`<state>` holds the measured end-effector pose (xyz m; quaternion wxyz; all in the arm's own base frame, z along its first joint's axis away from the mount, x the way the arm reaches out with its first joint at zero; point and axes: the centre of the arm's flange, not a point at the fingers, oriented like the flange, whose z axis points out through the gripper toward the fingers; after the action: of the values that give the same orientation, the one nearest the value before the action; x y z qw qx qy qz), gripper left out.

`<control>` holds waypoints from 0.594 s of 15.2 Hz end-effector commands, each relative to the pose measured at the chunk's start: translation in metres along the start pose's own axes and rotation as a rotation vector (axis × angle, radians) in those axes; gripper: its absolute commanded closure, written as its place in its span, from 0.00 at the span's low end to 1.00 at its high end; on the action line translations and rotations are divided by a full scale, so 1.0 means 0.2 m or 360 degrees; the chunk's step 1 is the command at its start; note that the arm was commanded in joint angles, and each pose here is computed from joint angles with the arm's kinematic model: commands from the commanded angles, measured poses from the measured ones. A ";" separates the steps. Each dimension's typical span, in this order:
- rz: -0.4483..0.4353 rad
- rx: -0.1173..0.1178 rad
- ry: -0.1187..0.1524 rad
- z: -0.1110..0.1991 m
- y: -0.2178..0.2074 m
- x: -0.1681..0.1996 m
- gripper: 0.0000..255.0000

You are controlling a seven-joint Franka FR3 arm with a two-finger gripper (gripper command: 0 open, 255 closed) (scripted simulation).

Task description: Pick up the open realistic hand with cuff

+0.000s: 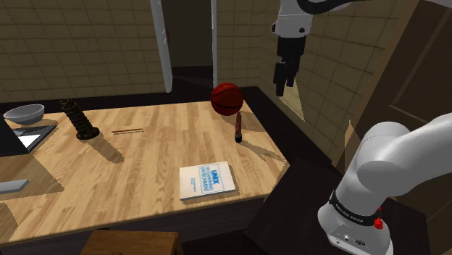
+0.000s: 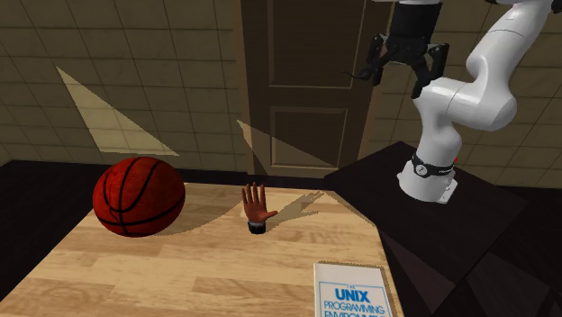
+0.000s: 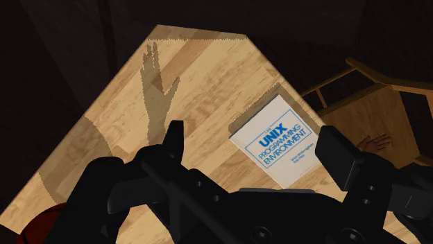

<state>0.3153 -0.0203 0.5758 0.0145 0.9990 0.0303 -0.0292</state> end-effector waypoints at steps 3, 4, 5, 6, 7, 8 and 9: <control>0.0129 -0.0018 0.0012 0.09 -0.03 0.09 0.00; 0.0193 -0.0027 0.0018 0.14 -0.04 0.13 0.00; 0.0257 -0.0036 0.0024 0.18 -0.05 0.18 0.00; 0.0322 -0.0045 0.0030 0.23 -0.06 0.22 0.00; 0.0386 -0.0054 0.0036 0.27 -0.07 0.27 0.00; 0.0450 -0.0063 0.0042 0.32 -0.07 0.32 0.00; 0.0514 -0.0073 0.0048 0.36 -0.08 0.36 0.00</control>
<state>0.3708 -0.0021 0.5084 0.0383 0.9934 -0.1071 -0.0143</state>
